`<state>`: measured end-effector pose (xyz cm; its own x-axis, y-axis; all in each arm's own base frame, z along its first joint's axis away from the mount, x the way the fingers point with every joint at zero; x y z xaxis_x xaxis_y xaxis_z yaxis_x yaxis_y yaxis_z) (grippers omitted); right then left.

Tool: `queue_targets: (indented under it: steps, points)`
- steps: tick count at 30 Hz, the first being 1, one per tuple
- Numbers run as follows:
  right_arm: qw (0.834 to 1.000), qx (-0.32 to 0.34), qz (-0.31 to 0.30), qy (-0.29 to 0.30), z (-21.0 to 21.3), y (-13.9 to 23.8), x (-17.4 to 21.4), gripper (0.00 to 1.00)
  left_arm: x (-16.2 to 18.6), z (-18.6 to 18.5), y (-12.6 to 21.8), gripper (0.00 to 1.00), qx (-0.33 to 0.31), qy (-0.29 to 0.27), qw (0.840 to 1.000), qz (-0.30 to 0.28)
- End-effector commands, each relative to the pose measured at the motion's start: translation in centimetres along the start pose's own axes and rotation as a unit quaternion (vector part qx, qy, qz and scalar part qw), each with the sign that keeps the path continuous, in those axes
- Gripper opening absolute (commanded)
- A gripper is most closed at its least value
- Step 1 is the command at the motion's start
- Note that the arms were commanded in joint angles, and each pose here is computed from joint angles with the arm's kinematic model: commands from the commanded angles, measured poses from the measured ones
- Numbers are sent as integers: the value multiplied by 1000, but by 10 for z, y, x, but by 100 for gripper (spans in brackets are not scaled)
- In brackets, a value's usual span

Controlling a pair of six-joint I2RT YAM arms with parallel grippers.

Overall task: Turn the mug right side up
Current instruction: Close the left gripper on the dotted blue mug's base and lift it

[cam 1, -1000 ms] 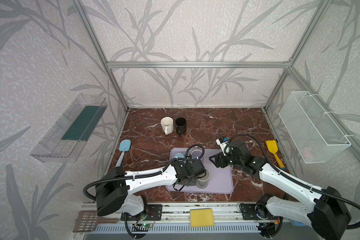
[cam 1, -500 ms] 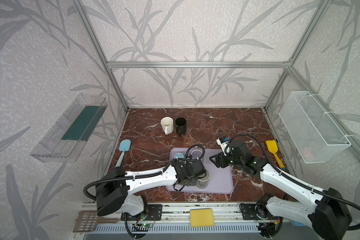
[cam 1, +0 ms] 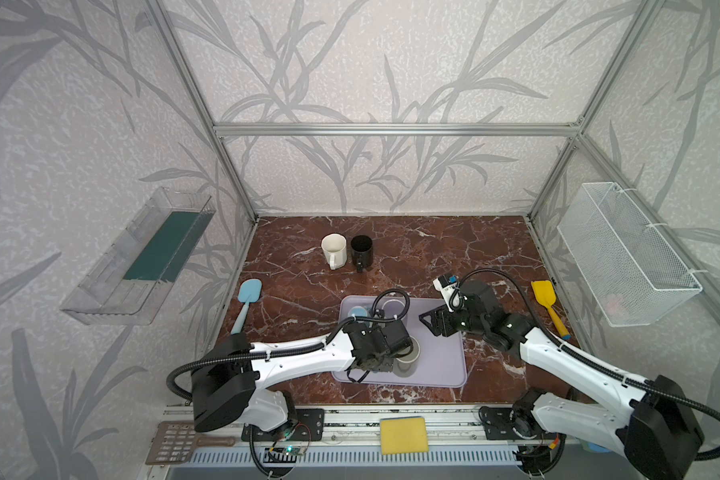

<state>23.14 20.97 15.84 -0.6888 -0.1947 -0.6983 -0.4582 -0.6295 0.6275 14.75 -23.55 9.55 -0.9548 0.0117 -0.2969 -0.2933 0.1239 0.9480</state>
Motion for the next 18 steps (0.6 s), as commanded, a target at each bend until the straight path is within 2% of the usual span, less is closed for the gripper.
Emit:
queue_targets:
  steps: [1, 6, 18]
  points:
    - [1000, -1, -5, 2, 0, 0, -2, 68, -1, 7, -1, 0, -21, -9, 1000, -10]
    - [1000, 0, -5, 2, -1, 0, -2, 68, -4, 6, 3, 0, -17, -11, 1000, -15]
    - [1000, 0, -2, 1, -1, 0, -3, 68, -25, 6, 37, 0, -33, -41, 997, -52]
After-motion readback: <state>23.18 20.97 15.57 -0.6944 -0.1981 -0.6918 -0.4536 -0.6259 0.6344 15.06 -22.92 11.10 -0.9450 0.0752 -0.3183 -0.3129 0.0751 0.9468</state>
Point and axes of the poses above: each gripper's point midway between its finger pads, its own y axis back along the fingers, its own z axis along the line the jaws close on, x = y × z, the point moved 3 cm from there along y, back along the fingers, and after that the axes turned 5 degrees about y, right-handed, at the moved point
